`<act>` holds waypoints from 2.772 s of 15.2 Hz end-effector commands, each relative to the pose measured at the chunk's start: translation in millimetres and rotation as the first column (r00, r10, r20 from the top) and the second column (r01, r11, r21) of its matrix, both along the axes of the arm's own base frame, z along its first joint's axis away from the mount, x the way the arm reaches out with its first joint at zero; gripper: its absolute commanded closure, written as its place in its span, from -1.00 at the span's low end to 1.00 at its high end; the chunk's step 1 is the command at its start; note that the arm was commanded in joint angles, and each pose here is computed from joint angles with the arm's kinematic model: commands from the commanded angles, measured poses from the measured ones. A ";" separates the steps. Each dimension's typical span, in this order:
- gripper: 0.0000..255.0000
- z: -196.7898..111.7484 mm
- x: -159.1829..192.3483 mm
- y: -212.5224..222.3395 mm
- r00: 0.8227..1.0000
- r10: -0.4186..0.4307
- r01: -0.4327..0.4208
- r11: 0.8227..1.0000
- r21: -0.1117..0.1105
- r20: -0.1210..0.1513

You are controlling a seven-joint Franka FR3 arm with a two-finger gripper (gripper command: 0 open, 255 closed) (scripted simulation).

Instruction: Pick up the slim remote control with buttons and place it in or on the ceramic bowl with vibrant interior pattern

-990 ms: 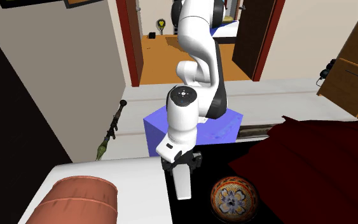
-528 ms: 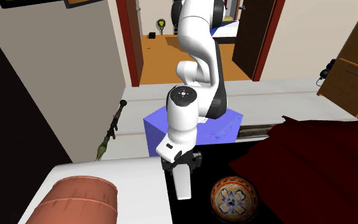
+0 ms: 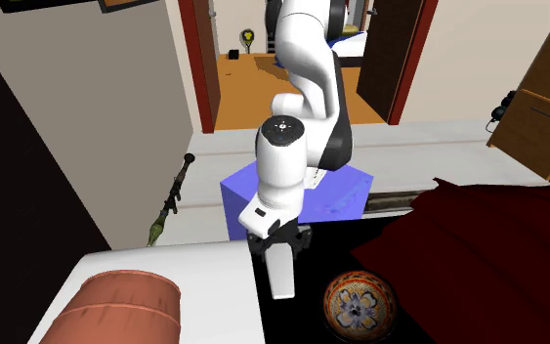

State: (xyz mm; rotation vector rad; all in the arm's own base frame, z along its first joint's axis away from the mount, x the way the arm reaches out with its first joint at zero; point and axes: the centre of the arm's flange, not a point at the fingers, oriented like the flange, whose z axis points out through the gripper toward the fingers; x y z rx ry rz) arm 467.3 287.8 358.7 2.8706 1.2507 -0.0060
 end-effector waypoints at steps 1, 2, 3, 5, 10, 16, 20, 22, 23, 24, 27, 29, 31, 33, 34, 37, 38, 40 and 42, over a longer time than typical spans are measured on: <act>1.00 11.0 1.2 -0.1 1.000 0.000 0.000 1.000 0.000 0.000; 1.00 16.2 1.2 -0.1 1.000 0.000 0.000 1.000 0.000 0.000; 1.00 21.5 1.2 -0.1 1.000 0.000 0.000 1.000 0.000 0.000; 1.00 32.1 1.2 -0.1 1.000 0.000 0.000 1.000 0.000 0.000; 1.00 58.5 1.2 -0.1 1.000 0.000 0.000 1.000 0.000 0.000; 1.00 89.7 1.2 -0.1 1.000 0.000 0.000 1.000 0.000 0.000; 1.00 90.4 -4.4 52.4 1.000 0.000 0.000 1.000 0.000 0.000; 1.00 90.7 -7.2 78.7 1.000 0.000 0.000 1.000 0.000 0.000; 1.00 90.9 -8.6 91.8 1.000 0.000 0.000 1.000 0.000 0.000; 1.00 91.0 -10.0 104.9 1.000 0.000 0.000 1.000 0.000 0.000; 1.00 91.5 -14.1 144.3 1.000 0.000 0.000 1.000 0.000 0.000; 1.00 91.9 -16.9 170.6 1.000 0.000 0.000 1.000 0.000 0.000; 1.00 92.2 -19.7 196.8 1.000 0.000 0.000 1.000 0.000 0.000; 1.00 86.9 -19.9 198.1 1.000 0.000 0.000 1.000 0.000 0.000; 1.00 81.6 -19.9 198.0 1.000 0.000 0.000 1.000 0.000 0.000; 1.00 65.8 -19.9 198.1 1.000 0.000 0.000 1.000 0.000 0.000; 1.00 60.5 -19.9 198.1 1.000 0.000 0.000 1.000 0.000 0.000; 1.00 50.0 -19.9 198.1 1.000 0.000 0.000 1.000 0.000 0.000; 1.00 39.4 -19.9 198.1 1.000 0.000 0.000 1.000 0.000 0.000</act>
